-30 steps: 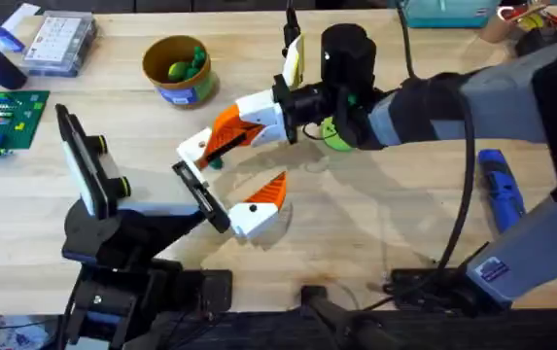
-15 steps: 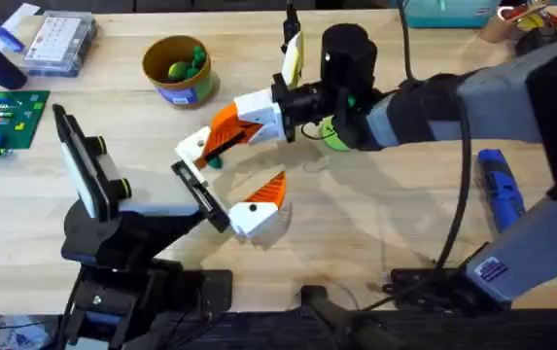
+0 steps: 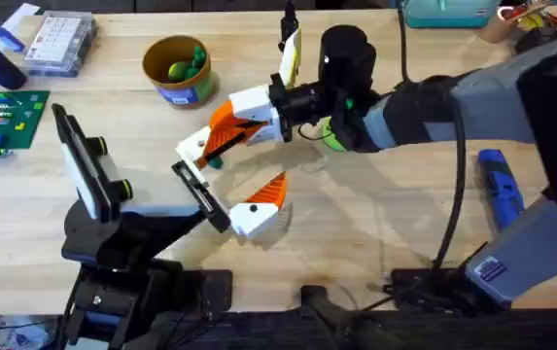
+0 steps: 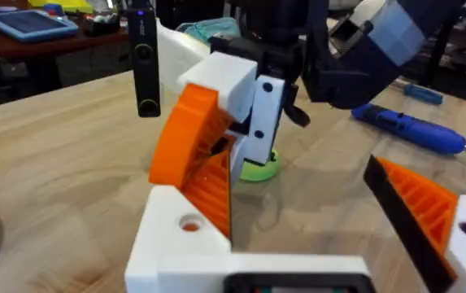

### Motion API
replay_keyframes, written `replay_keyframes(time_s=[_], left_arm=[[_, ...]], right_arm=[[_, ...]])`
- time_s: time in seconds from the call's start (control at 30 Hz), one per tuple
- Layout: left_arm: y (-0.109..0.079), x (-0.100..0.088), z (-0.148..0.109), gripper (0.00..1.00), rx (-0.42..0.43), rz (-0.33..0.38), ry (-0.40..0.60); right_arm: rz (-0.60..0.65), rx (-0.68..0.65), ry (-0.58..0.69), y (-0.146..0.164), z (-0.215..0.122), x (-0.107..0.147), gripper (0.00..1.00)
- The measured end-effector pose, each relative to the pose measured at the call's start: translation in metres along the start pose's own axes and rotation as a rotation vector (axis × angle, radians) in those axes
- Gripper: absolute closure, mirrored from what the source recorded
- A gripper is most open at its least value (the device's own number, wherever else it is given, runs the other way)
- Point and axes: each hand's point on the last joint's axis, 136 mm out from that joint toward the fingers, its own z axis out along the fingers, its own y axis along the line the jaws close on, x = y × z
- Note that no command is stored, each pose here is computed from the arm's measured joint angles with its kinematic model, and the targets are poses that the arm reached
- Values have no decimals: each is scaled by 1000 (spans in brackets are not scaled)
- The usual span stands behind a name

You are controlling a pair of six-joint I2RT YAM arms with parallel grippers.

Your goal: Pick up the gripper from the table and insert it into the empty holder that is missing its gripper. Then pick up a screw, insert it into the mounting hole, and use the screwdriver to tighten it. Finally, clean up the table by picking up the vegetable and placing it into the bucket.

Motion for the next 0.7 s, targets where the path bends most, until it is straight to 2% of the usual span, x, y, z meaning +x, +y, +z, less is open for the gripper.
replay_keyframes(time_s=[0.17,0.37,0.7], left_arm=[[-1,0,0,14,3,-7,1],[-1,0,0,13,4,-12,1],[-2,1,0,14,13,-33,3]], right_arm=[[1,-3,1,1,0,0,705],[7,-4,2,2,0,0,663],[4,-10,13,5,-2,0,484]])
